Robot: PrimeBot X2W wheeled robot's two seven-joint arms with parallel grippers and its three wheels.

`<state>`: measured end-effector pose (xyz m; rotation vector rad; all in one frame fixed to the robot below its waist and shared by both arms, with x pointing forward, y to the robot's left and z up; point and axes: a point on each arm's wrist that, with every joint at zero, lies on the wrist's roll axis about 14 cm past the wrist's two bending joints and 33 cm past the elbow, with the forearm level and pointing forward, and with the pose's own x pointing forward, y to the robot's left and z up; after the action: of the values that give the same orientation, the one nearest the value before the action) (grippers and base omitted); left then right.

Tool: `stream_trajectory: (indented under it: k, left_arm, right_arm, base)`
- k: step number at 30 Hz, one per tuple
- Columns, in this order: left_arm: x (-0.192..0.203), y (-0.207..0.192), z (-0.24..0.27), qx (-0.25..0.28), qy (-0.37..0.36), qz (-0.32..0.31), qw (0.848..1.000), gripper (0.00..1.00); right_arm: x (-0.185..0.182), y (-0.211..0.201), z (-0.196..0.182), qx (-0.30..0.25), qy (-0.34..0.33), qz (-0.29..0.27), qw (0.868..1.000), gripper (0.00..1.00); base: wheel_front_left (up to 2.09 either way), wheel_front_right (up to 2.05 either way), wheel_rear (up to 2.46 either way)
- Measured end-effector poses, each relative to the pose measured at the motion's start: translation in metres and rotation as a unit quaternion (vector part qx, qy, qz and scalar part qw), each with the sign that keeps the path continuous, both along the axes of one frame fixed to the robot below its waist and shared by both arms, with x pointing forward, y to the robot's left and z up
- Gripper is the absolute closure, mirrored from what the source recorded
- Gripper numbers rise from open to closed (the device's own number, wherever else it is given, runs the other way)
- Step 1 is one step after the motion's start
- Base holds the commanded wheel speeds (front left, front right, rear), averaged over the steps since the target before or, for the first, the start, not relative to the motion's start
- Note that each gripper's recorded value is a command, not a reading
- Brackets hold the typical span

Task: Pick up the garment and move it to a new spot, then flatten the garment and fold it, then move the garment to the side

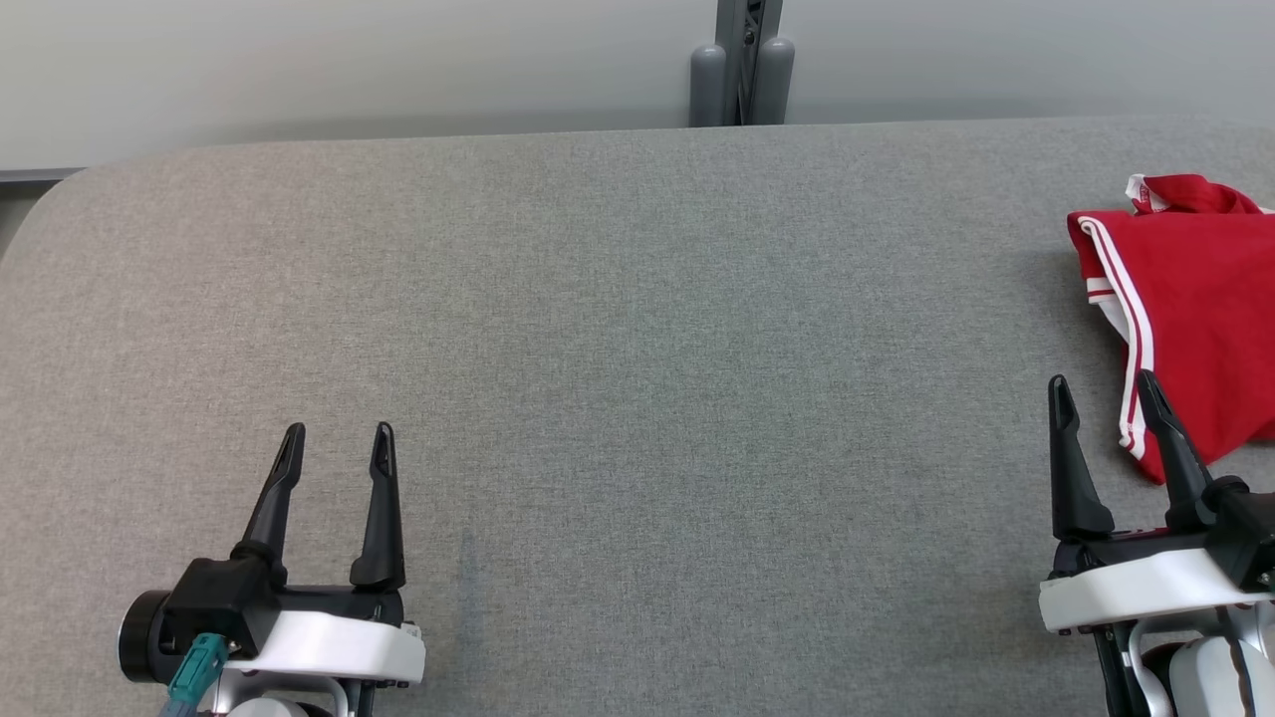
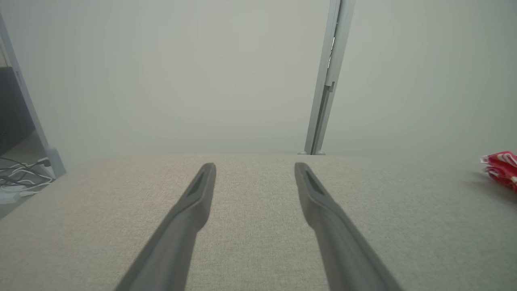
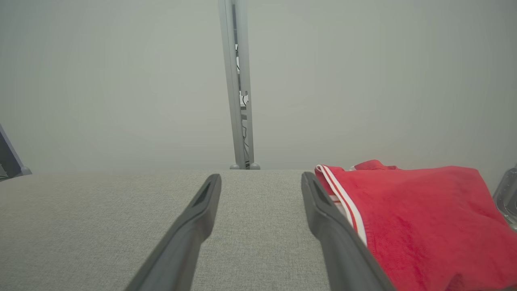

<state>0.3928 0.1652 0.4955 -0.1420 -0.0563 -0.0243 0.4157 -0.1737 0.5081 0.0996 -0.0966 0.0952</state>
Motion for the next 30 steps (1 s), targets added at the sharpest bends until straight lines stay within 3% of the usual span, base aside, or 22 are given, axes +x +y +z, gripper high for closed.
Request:
stream_trajectory:
  k: [7, 8, 13, 30]
  left_arm:
    - [-0.001, 0.000, 0.002, -0.003, -0.002, -0.001, 1.000, 0.00]
    - [-0.001, 0.000, 0.001, -0.008, -0.002, -0.001, 1.000, 1.00]
    - [-0.007, -0.001, -0.015, -0.010, 0.024, -0.001, 1.000, 1.00]
    - [-0.011, 0.008, -0.028, -0.160, 0.067, 0.022, 0.985, 1.00]
  right_arm:
    - [0.000, -0.001, 0.001, 0.000, -0.001, -0.001, 1.000, 0.00]
    - [-0.001, 0.000, 0.000, 0.000, 0.000, -0.001, 1.000, 1.00]
    - [-0.008, 0.003, -0.018, 0.006, 0.030, 0.000, 1.000, 1.00]
    - [-0.014, -0.012, -0.027, 0.160, 0.065, -0.035, 0.984, 1.00]
  base:
    - [0.00, 0.00, 0.00]
    - [0.00, 0.00, 0.00]
    - [0.00, 0.00, 0.00]
    - [0.00, 0.00, 0.00]
